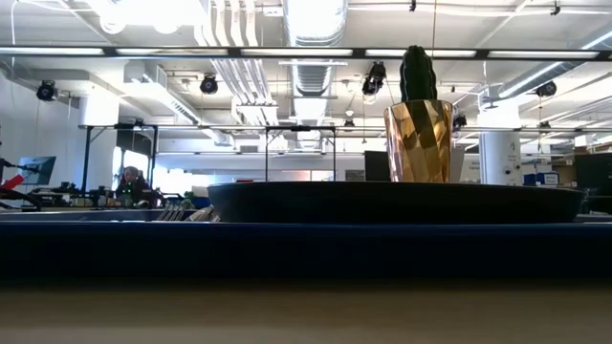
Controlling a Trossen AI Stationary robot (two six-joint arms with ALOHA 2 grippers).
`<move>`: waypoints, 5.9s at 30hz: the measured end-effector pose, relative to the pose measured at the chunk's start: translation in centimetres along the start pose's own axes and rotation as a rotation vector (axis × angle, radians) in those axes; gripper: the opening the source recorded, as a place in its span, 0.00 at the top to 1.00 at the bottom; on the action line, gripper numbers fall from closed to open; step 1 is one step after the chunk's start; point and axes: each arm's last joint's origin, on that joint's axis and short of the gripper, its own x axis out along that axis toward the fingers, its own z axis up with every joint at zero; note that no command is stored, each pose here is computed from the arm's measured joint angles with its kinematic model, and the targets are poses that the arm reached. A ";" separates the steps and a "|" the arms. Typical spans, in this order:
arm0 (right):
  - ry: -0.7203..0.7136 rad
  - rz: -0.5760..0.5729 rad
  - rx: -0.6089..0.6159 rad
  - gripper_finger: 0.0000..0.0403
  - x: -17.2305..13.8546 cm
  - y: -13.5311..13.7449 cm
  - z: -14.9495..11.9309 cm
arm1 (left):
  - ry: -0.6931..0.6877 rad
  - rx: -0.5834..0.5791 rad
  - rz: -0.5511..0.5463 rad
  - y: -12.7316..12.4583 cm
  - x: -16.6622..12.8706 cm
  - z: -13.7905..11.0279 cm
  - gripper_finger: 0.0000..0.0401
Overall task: Pick and place plate/cup/fork/spoon on tray
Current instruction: Return to Home Position
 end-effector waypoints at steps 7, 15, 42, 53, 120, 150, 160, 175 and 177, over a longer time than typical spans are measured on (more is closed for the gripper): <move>0.107 -0.007 0.042 0.98 -3.3 -1.4 -1.4 | 0.081 0.100 -0.285 -0.4 -0.9 -1.1 1.00; 0.128 0.082 0.002 0.98 -5.3 -1.9 -2.2 | 0.072 0.240 -0.323 0.2 -3.3 -1.9 1.00; -0.144 0.231 0.210 0.98 -6.5 -2.1 -17.0 | -0.068 0.255 -0.475 3.3 -7.1 -9.1 1.00; -0.456 0.401 0.352 0.98 -7.2 -2.1 -24.8 | -0.023 0.255 -0.575 4.0 -7.0 -11.5 1.00; -0.656 -0.058 0.224 0.98 -5.4 -3.1 -35.8 | -0.142 0.408 -0.471 8.0 3.8 -23.9 1.00; -0.563 0.100 0.311 0.98 -3.0 -4.9 -38.9 | -0.151 0.411 -0.472 8.0 3.9 -24.1 1.00; -0.392 0.014 0.363 0.98 -2.2 -4.9 -40.5 | -0.151 0.410 -0.465 8.1 3.9 -24.1 1.00; -0.374 0.019 0.364 0.98 -2.1 -4.9 -40.7 | -0.140 0.409 -0.459 8.1 4.0 -24.3 1.00; -0.373 0.020 0.364 0.98 -2.1 -4.9 -40.7 | -0.140 0.408 -0.452 8.1 4.0 -24.3 1.00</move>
